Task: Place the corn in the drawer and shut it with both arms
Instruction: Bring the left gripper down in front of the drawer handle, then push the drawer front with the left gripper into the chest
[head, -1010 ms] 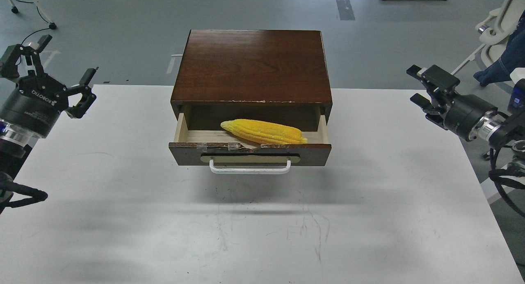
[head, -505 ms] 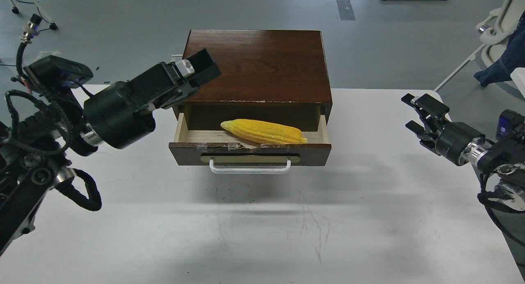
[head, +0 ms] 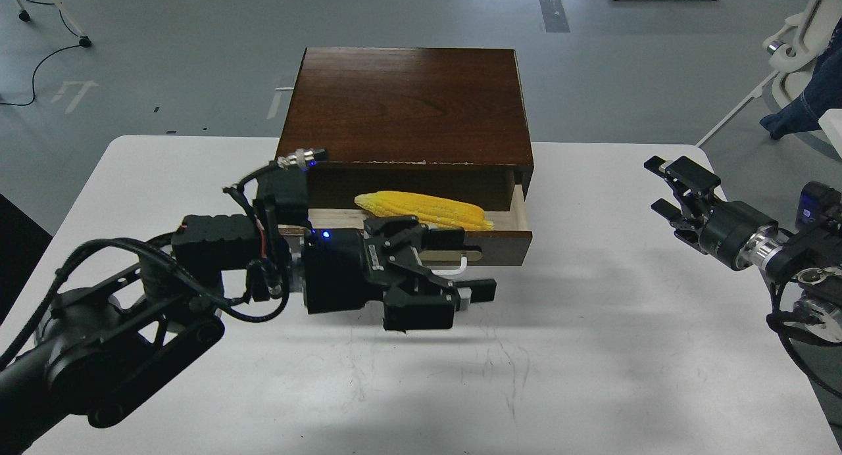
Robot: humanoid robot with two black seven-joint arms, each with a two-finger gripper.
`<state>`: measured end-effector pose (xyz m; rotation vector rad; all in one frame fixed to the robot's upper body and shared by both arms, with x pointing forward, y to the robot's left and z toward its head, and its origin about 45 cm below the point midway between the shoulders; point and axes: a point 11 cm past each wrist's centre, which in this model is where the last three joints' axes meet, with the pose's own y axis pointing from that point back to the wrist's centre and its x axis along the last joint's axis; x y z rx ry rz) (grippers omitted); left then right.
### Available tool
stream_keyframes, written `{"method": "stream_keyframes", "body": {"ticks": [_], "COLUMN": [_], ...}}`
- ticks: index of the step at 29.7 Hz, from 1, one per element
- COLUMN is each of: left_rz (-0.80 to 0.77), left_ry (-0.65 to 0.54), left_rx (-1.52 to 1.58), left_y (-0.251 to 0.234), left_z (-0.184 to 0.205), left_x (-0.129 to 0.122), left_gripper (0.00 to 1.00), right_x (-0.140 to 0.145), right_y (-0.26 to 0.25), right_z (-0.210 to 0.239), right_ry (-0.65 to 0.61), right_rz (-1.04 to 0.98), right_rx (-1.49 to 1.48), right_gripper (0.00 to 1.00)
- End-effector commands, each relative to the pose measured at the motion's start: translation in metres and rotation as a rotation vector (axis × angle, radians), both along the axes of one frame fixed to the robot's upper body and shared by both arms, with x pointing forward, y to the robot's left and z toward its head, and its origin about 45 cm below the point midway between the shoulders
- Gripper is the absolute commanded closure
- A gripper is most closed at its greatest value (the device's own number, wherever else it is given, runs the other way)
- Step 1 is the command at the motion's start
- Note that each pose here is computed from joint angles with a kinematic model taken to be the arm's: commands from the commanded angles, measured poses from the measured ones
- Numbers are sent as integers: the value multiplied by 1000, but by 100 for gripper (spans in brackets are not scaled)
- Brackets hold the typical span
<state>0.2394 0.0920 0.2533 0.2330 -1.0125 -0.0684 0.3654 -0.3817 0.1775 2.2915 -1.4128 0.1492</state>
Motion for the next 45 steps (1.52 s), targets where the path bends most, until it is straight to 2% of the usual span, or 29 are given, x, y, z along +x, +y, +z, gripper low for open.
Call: {"method": "stream_keyframes", "body": {"ticks": [1,2,3,4,5,7,10,14,16,23,31,45], "left_rz": [-36,-32,-23,-12,2,35,105,165,184,260,359,388], "left_ry": [64,78,89,106,129,190,373,503,532,562,534,550], "left_rx": [15,18,22,27,31,31,-48,-127,-152,-169,-178,-185], "left_y": [-5,-5,-3,-1,1,7,19,30,33,48,65,72], "left_z": [-17,-20,-24,-29,-36,-49,-61,-62,-60,-67,-73,-76], "left_x": [-17,-17,-17,-16,-16,-17,-21,-15,-11,4,27,32], "left_gripper": [24,53,74,91,100,100,100,100,100,100,100,100], "right_x": [-1,-2,-3,-3,-3,-3,-3,-4,-4,-4,-6,-7], "right_y": [-1,-1,-2,-1,-1,-1,-1,-2,-2,-1,-1,0], "right_z": [-1,-3,-3,-4,-4,-4,-4,-5,-5,-5,-8,-10], "right_ry": [3,6,8,9,11,11,11,12,12,14,20,24], "right_rz": [-2,-4,-4,-2,-3,-3,-3,-4,-4,-2,-3,-2], "right_rx": [-1,0,0,0,0,0,0,-1,-1,1,2,5], "right_gripper": [1,1,1,1,1,1,1,1,1,1,1,1]}}
